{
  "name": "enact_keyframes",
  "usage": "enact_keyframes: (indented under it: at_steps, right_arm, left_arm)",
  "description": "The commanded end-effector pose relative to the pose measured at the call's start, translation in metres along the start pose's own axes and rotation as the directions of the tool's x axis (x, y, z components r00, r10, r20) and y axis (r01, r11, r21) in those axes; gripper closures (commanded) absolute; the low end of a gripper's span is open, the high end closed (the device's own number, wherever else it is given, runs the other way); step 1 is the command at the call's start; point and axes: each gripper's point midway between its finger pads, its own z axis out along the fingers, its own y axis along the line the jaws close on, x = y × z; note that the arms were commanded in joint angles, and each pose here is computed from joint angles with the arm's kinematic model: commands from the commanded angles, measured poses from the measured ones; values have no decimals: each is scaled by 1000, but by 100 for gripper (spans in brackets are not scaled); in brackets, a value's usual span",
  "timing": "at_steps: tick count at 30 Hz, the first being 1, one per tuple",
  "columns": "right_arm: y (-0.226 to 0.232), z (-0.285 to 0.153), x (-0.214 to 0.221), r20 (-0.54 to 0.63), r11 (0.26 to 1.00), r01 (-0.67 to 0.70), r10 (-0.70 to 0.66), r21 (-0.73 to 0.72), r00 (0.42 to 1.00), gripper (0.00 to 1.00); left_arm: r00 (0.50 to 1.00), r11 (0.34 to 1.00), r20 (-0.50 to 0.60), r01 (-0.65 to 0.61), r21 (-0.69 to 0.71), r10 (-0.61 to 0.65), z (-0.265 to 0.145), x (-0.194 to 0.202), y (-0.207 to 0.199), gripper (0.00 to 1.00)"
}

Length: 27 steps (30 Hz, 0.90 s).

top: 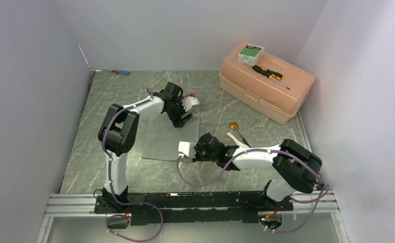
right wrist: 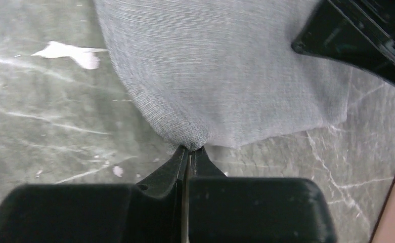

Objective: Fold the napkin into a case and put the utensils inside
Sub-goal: Pick up the lower triangle-folded napkin from the center of the board, then fold the lower triangle-folded napkin at the center of the board.

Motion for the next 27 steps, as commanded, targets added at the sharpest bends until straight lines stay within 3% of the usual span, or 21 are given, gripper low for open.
enact_keyframes:
  at_steps: [1,13,20,25,27]
  right_arm:
    - [-30,-2,-26,113,989,-149,147,3,983,100]
    - [-57,6,-20,134,912,-411,406,13,904,100]
    - [-79,20,-7,124,807,-590,583,22,803,100]
    - [-92,32,9,101,685,-728,722,32,684,100]
    - [-94,36,17,78,662,-748,744,48,663,100]
  left_arm:
    - [997,999,-59,-43,-24,41,22,16,8,18]
    - [996,999,-68,-50,-3,50,25,16,7,21]
    - [995,998,-82,-62,10,63,27,19,6,23]
    - [994,998,-88,-63,16,64,27,20,6,24]
    - [994,998,-87,-65,15,66,27,19,6,24]
